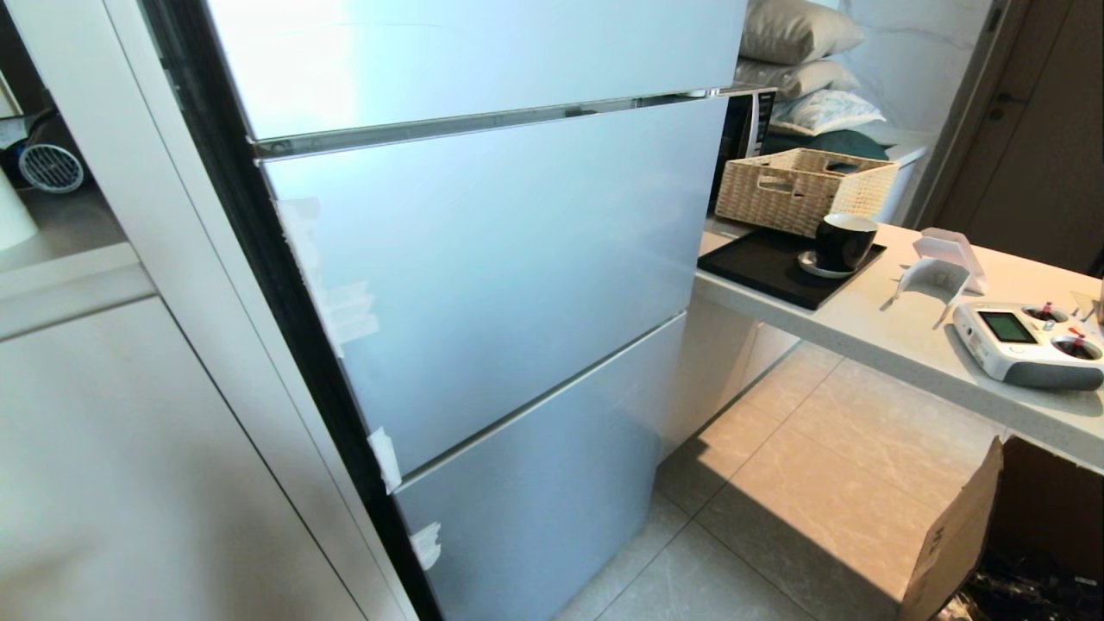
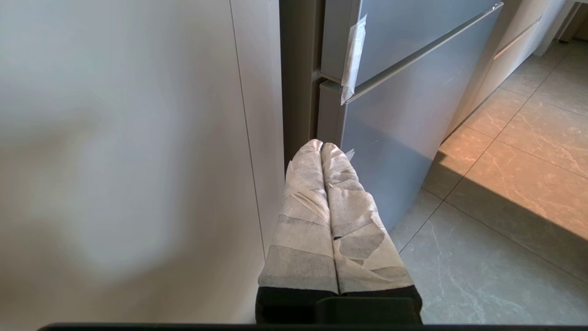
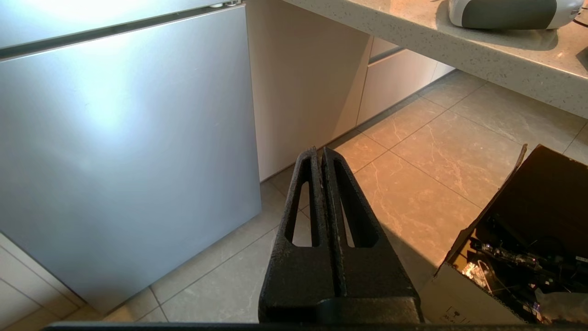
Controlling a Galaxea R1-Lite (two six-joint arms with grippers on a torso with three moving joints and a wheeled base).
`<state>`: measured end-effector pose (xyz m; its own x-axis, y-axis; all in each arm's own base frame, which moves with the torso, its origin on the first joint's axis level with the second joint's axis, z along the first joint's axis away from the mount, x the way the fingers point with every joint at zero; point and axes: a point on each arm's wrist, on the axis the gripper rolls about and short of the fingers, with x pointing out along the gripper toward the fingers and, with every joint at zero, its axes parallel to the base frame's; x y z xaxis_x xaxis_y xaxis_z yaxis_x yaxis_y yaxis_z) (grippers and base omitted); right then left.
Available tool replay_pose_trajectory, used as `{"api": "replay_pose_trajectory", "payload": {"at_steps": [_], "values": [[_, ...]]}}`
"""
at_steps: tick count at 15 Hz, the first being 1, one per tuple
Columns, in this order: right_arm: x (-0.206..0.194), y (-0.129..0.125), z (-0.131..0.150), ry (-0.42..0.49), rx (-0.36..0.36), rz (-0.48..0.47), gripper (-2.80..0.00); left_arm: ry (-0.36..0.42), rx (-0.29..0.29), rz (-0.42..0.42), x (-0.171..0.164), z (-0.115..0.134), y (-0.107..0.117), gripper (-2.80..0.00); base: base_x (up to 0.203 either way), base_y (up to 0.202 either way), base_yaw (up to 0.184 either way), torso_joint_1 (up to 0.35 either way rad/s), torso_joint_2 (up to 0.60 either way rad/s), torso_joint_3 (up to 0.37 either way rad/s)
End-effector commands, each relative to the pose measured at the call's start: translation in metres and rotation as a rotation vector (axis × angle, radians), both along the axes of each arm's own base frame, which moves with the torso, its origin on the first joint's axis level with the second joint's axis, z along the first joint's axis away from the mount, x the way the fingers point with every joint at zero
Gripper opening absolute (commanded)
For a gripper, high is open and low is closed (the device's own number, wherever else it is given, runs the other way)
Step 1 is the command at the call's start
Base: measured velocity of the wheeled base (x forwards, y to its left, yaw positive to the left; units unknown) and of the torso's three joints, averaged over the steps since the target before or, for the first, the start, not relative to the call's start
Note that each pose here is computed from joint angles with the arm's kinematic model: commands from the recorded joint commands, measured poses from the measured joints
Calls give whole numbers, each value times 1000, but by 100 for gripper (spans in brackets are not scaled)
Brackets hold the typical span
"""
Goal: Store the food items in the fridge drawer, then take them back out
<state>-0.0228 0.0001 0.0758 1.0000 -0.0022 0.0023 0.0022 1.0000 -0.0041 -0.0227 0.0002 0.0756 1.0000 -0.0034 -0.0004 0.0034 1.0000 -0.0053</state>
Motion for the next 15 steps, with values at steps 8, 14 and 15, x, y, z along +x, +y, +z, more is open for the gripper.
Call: {"api": "replay_pose_trajectory", "payload": {"at_steps": [8, 14, 15], "values": [[0, 0, 0, 1, -1, 2, -280, 0, -1, 0, 0, 0, 0, -280, 0, 0, 0, 0, 0, 0], [0, 0, 0, 1, -1, 1, -280, 0, 1, 0, 0, 0, 0, -280, 0, 0, 0, 0, 0, 0], [0, 0, 0, 1, -1, 2, -280, 0, 1, 0, 0, 0, 0, -280, 0, 0, 0, 0, 0, 0]]}}
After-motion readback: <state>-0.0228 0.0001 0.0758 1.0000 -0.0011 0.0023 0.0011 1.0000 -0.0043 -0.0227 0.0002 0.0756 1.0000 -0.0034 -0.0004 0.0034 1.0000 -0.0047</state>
